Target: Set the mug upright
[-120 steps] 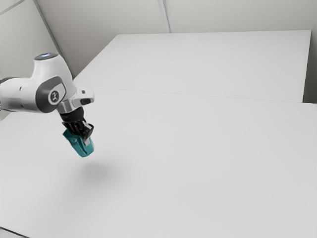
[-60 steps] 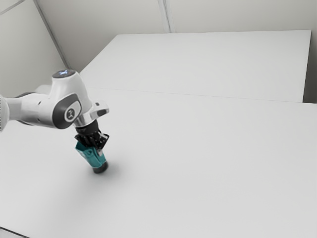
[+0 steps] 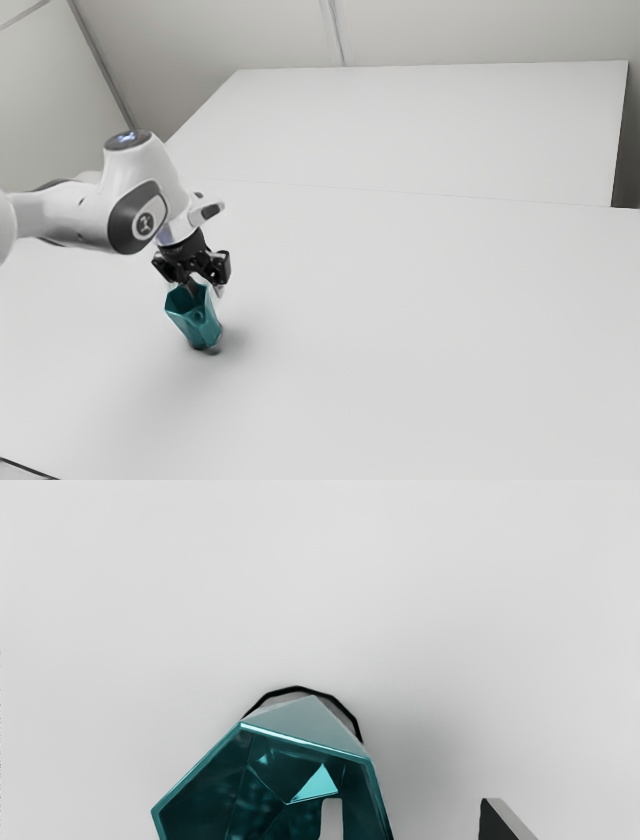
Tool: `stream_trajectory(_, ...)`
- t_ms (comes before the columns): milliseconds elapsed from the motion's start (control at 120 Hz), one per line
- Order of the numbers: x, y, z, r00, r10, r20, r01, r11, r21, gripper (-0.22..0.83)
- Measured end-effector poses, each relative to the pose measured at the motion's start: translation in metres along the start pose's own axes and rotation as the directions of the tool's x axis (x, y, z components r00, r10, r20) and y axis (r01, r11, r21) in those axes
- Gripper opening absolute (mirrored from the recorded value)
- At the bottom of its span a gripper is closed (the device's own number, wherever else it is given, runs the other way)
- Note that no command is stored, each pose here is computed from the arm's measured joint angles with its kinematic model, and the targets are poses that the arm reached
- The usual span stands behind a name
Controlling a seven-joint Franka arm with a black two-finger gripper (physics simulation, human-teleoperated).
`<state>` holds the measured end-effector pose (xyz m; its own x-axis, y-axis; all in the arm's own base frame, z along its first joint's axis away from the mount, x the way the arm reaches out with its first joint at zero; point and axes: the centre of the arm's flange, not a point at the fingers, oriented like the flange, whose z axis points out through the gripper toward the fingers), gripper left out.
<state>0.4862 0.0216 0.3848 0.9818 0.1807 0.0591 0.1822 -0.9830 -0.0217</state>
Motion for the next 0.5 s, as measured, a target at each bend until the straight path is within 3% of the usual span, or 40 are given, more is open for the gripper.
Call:
stream_trajectory(200, 0.031, 0.018, -0.062, 0.998, 0.0, -0.064, -0.001, 1.0, -0.014, 0.46)
stream_trajectory(500, 0.079, 0.036, -0.16, 1.0, 0.003, -0.014, -0.003, 1.0, 0.001, 0.56)
